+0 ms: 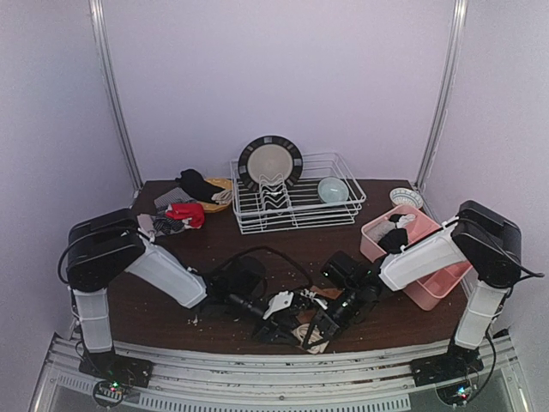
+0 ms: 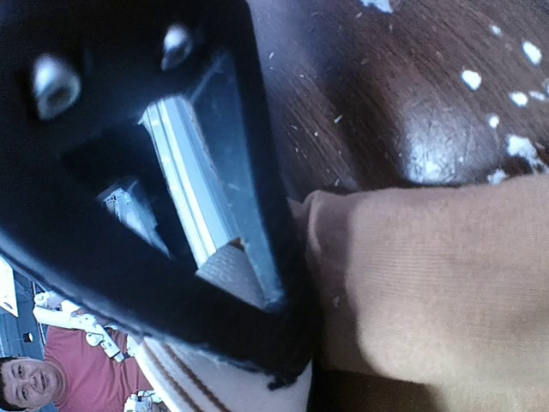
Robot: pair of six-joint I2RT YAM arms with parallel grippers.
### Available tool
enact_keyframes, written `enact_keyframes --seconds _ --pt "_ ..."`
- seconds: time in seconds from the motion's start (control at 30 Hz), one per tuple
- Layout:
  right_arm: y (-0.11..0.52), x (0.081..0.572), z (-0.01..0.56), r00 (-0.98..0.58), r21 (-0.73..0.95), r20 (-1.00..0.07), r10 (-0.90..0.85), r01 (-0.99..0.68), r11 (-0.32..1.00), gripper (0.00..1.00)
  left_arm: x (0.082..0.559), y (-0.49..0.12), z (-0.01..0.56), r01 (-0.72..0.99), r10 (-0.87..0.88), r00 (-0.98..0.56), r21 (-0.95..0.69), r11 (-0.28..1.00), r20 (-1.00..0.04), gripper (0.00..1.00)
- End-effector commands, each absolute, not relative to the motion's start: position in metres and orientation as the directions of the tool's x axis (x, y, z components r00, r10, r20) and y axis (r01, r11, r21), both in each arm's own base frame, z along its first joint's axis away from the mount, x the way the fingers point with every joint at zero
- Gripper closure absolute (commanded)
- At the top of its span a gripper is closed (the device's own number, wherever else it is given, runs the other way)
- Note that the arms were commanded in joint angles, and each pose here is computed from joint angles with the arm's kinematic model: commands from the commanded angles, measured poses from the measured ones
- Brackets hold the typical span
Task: Roll the underwear
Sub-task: Roll the underwear at the center of the board.
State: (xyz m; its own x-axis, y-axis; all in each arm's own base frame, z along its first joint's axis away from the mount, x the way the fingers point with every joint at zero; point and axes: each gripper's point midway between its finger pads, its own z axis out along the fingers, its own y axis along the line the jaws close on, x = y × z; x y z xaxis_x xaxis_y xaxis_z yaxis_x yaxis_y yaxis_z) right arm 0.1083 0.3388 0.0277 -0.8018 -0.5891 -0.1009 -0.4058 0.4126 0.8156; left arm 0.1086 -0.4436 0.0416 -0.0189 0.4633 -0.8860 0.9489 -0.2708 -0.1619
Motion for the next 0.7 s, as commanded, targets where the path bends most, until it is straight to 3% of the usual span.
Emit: enact_keyframes --seconds 0.0,0.1,0.2,0.37,0.67 --pt "0.331 0.107 0.021 -0.81 0.801 -0.07 -0.582 -0.393 0.452 1.0 0.106 -0.447 0.04 0.936 0.454 -0.012 -0.169 -0.308 -0.891 0.74" --pt "0.332 0.109 0.024 -0.815 0.799 -0.079 -0.574 -0.396 0.452 0.97 0.106 -0.449 0.04 0.935 0.448 -0.019 -0.175 -0.309 -0.894 0.86" --pt "0.332 0.113 0.03 -0.829 0.791 -0.103 -0.55 -0.404 0.46 0.76 0.108 -0.45 0.04 0.939 0.439 -0.024 -0.171 -0.3 -0.898 1.0" --pt "0.329 0.124 0.049 -0.861 0.763 -0.186 -0.474 -0.431 0.482 0.57 0.108 -0.449 0.04 0.942 0.435 -0.055 -0.191 -0.276 -0.899 1.0" --pt "0.301 0.141 0.076 -0.857 0.616 -0.372 -0.357 -0.515 0.596 0.5 0.111 -0.455 0.037 0.913 0.497 -0.205 -0.348 -0.214 -0.843 1.0"
